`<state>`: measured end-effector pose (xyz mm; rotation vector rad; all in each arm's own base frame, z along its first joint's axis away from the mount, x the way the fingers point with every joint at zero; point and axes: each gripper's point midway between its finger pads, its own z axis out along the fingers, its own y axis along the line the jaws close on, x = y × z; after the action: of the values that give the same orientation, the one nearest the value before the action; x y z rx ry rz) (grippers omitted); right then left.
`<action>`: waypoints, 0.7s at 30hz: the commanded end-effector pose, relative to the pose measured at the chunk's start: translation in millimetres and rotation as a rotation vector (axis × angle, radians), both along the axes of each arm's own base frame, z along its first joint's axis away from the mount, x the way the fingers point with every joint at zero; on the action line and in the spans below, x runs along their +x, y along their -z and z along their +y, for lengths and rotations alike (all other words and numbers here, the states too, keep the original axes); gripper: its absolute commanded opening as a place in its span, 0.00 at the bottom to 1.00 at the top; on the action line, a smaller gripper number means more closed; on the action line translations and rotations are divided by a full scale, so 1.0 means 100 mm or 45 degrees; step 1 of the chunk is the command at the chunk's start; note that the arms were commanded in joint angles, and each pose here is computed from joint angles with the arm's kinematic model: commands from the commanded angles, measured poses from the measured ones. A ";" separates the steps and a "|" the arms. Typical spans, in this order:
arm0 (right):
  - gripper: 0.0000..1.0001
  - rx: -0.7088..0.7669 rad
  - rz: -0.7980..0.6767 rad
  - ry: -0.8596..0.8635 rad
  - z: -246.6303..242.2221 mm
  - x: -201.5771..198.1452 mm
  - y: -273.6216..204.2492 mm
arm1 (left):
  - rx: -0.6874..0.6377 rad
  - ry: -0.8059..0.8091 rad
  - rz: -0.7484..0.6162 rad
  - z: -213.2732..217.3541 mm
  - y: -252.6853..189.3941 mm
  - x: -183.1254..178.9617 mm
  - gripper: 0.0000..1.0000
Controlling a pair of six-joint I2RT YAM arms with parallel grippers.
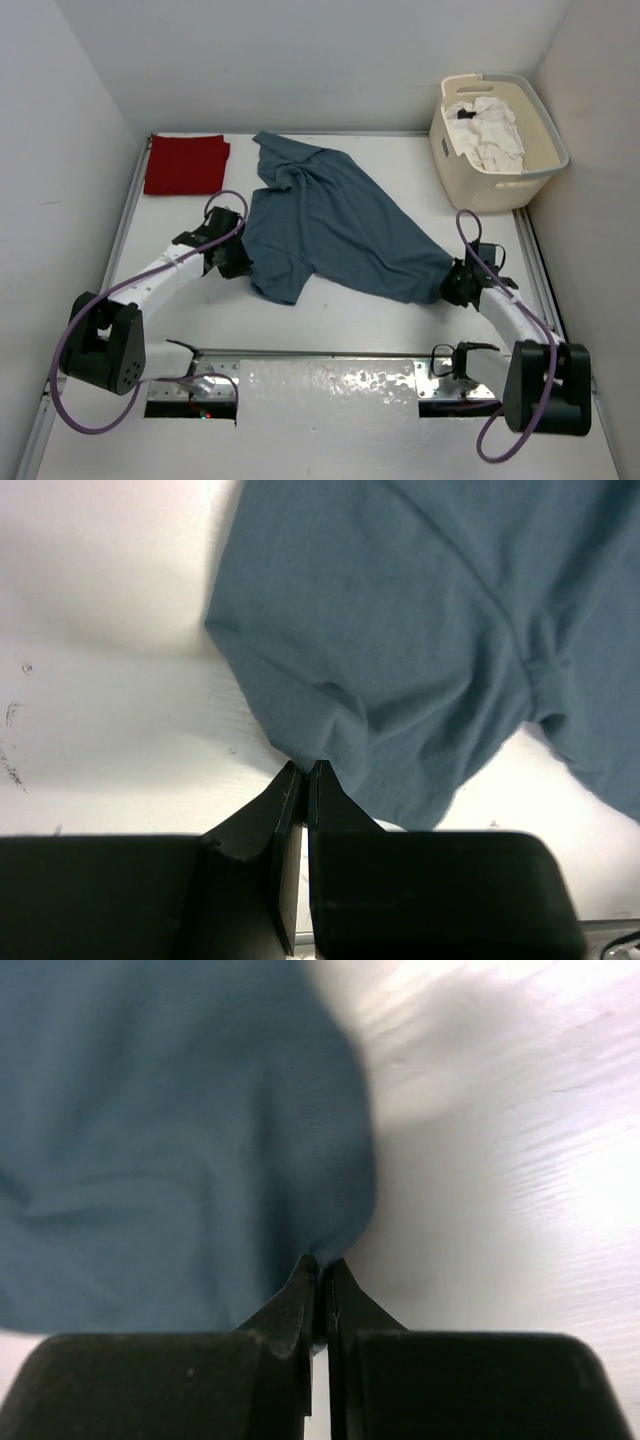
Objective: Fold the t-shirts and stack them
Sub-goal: Flatten out the tshirt
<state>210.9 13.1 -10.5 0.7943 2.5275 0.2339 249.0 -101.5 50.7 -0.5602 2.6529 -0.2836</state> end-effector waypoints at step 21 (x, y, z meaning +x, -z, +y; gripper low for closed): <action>0.00 -0.620 -1.564 0.090 -0.56 1.06 -5.06 | 0.018 -0.359 -1.855 0.75 -5.46 0.23 0.00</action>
<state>338.3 -25.1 413.3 0.3675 1.4949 0.1608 317.2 -55.2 515.0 -0.4455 1.3976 -0.4148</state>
